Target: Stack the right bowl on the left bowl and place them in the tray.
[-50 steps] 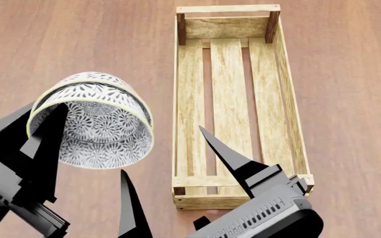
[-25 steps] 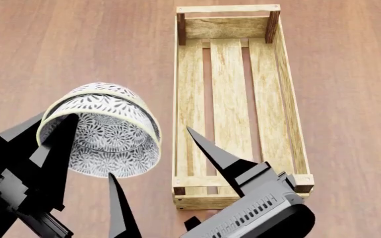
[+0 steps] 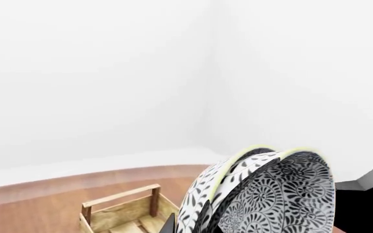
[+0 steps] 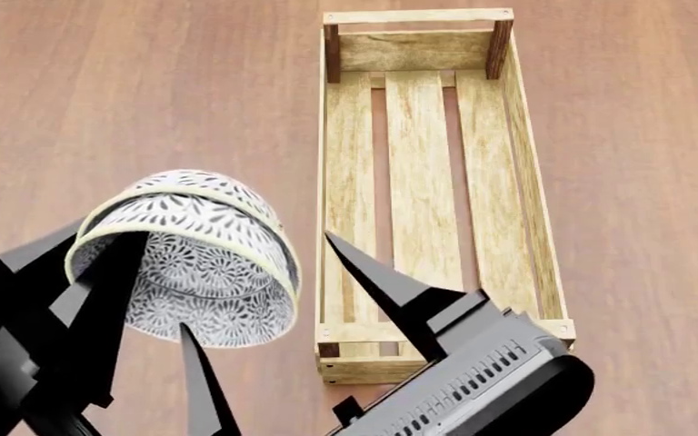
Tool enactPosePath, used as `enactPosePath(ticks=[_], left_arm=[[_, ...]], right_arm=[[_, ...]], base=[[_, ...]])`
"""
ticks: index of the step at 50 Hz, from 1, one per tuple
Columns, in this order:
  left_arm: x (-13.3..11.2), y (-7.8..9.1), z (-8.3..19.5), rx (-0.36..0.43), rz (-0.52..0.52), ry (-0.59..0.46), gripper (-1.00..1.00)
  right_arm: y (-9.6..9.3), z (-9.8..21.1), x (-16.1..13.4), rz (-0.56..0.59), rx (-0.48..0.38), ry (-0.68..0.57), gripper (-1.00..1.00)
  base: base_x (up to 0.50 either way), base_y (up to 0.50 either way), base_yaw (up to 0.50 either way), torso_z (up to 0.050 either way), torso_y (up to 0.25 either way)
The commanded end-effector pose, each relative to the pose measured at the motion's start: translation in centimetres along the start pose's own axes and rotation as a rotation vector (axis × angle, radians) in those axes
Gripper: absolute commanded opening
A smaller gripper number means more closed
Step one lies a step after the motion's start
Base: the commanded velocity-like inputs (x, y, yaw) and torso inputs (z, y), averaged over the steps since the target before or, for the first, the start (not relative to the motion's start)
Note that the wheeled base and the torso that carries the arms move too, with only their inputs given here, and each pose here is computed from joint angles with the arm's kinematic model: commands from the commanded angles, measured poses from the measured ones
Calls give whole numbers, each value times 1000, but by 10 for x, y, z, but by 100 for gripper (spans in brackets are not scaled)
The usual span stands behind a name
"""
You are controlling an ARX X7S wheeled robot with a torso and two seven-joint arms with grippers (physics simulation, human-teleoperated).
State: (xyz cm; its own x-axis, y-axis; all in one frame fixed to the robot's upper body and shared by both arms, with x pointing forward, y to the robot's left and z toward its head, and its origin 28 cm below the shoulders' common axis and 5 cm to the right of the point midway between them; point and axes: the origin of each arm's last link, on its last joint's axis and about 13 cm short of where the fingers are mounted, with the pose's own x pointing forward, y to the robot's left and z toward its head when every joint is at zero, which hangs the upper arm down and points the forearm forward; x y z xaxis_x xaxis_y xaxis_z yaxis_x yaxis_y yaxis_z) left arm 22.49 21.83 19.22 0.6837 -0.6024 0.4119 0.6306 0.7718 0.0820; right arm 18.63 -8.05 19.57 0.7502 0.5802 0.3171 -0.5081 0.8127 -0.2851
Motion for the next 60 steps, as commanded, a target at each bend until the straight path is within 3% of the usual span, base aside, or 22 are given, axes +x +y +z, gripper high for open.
enactPosePath(ticks=[1, 28, 29, 44, 54, 55, 60], left_arm=[[1, 6, 6, -7, -38, -61, -100], [-5, 3, 25, -24, -71, -128, -100], [-5, 3, 25, -23, -68, -127, -100], [-6, 3, 22, -28, -66, -119, -100], [-6, 9, 15, -22, -1, -113, -100], [-6, 9, 14, -26, 3, -112, 100], [-8, 9, 12, -19, 12, -107, 100]], right_arm=[[-8, 1, 6, 6, 42, -43, 100], [-10, -8, 4, -32, 49, -24, 100], [-10, -8, 4, -36, 48, -24, -100], [-10, -8, 4, -37, 55, -29, -100], [-10, -8, 6, -34, 56, -27, -100], [-10, -7, 7, -33, 58, -28, -100], [-9, -7, 8, -30, 61, -27, -100]], base=[[0, 0, 0, 0, 0], [0, 0, 0, 0, 1], [0, 0, 0, 0, 0], [0, 0, 0, 0, 1], [0, 0, 0, 1, 0], [0, 0, 0, 0, 0], [0, 0, 0, 0, 2]])
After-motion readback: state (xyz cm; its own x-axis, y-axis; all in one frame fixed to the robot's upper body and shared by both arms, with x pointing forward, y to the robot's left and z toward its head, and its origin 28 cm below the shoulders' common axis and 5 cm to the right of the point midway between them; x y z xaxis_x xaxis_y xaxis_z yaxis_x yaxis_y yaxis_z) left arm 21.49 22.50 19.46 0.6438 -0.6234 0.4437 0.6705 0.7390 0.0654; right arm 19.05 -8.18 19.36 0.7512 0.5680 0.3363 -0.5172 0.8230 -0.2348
